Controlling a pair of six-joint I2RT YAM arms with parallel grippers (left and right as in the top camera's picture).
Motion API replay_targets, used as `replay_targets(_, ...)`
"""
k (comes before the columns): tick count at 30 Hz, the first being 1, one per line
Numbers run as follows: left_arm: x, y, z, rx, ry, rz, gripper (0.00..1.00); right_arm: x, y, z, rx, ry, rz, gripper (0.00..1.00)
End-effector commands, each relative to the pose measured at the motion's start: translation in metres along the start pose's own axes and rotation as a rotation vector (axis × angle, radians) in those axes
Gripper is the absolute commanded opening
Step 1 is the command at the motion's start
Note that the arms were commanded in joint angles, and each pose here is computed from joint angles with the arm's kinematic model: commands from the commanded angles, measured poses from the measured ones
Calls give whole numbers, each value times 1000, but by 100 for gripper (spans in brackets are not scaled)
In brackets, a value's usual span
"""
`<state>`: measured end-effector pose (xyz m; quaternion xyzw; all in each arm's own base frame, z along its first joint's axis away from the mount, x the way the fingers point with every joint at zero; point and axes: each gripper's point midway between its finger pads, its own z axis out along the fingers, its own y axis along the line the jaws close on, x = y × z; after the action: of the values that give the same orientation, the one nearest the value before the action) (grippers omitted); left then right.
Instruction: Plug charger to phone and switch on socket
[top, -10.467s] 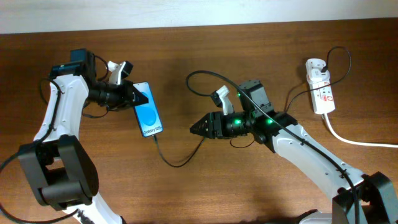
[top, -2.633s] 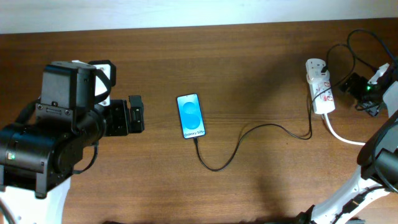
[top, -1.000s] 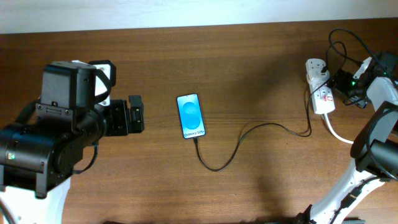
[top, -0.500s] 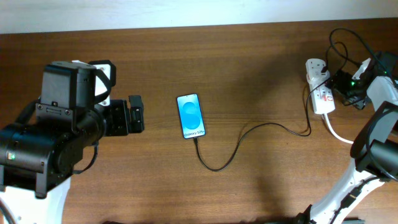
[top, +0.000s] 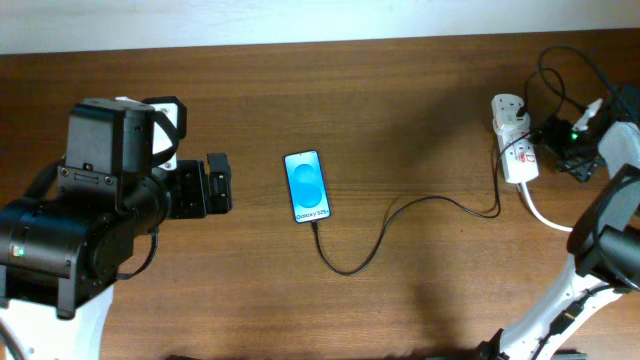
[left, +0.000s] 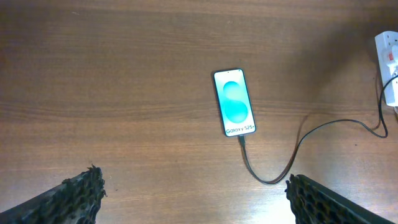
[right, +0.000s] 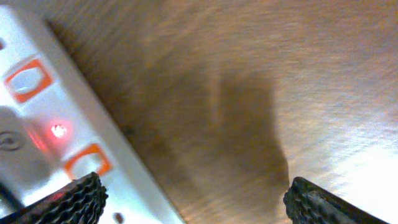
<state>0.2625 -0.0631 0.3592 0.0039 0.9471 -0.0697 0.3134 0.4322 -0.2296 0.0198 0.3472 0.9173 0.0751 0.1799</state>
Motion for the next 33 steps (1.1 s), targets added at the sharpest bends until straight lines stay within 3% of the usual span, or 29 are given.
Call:
replay_targets(1,-1,1,-3,-9,-13,7,99,-35,-14,-42,-34,-91,50,97)
replay_targets(5,-1,1,-3,-9,-13,7,100,-50,-19,-92,-29,-143,76,97)
replay_targets(10,-2,1,-3,-9,-13,7,99,-59,11,-184,-80,-243,24,98)
replay_targets(14,-1,1,-3,-9,-13,7,99,-52,57,-285,-200,-420,-140,99)
replay_targets(17,-1,1,-3,-9,-13,7,99,-36,84,-334,-256,-507,-204,99)
replay_targets(23,-1,1,-3,-9,-13,7,99,55,171,-411,-386,-583,-526,98)
replay_targets(26,-2,1,-3,-9,-13,7,99,101,191,-431,-445,-567,-623,98)
replay_targets(33,-1,1,-3,-9,-13,7,99,189,192,-464,-524,-505,-731,98)
